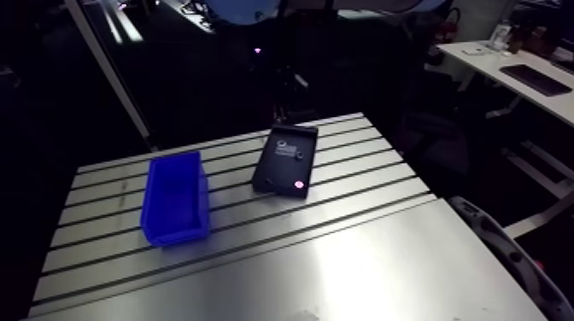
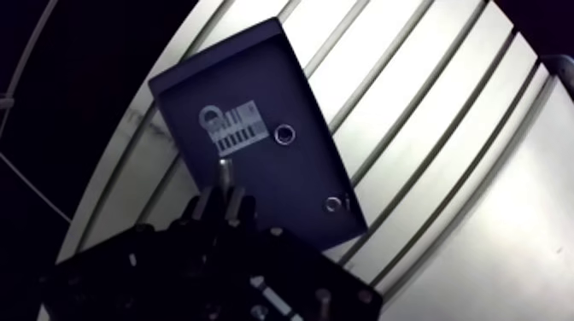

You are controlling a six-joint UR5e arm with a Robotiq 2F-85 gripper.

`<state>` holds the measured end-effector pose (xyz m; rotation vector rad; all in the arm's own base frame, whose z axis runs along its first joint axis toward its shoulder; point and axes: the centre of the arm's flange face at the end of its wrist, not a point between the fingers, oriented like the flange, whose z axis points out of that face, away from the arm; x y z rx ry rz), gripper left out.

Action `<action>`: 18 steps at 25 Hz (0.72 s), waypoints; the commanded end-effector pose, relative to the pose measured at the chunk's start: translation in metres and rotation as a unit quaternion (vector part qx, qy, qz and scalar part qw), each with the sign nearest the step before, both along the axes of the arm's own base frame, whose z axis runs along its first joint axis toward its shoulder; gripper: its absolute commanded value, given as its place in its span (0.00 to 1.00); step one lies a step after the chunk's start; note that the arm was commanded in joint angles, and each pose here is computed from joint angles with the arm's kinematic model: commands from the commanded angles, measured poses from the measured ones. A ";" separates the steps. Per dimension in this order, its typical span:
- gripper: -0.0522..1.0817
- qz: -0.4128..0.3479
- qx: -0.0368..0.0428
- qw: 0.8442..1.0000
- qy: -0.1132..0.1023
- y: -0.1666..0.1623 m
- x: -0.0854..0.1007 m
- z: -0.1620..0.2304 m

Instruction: Pick up the M10 bolt from the tray and put it into the blue bin.

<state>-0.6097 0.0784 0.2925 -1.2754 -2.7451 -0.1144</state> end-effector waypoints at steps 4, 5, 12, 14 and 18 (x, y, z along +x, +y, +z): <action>0.94 0.348 -0.018 0.934 -0.080 -0.006 0.029 0.043; 0.94 0.398 -0.031 0.912 -0.092 -0.008 0.036 0.045; 1.00 0.550 -0.027 0.832 -0.070 -0.001 0.039 0.065; 1.00 0.604 -0.020 0.794 -0.064 -0.004 0.042 0.072; 0.99 0.698 -0.012 0.715 -0.043 -0.020 0.041 0.083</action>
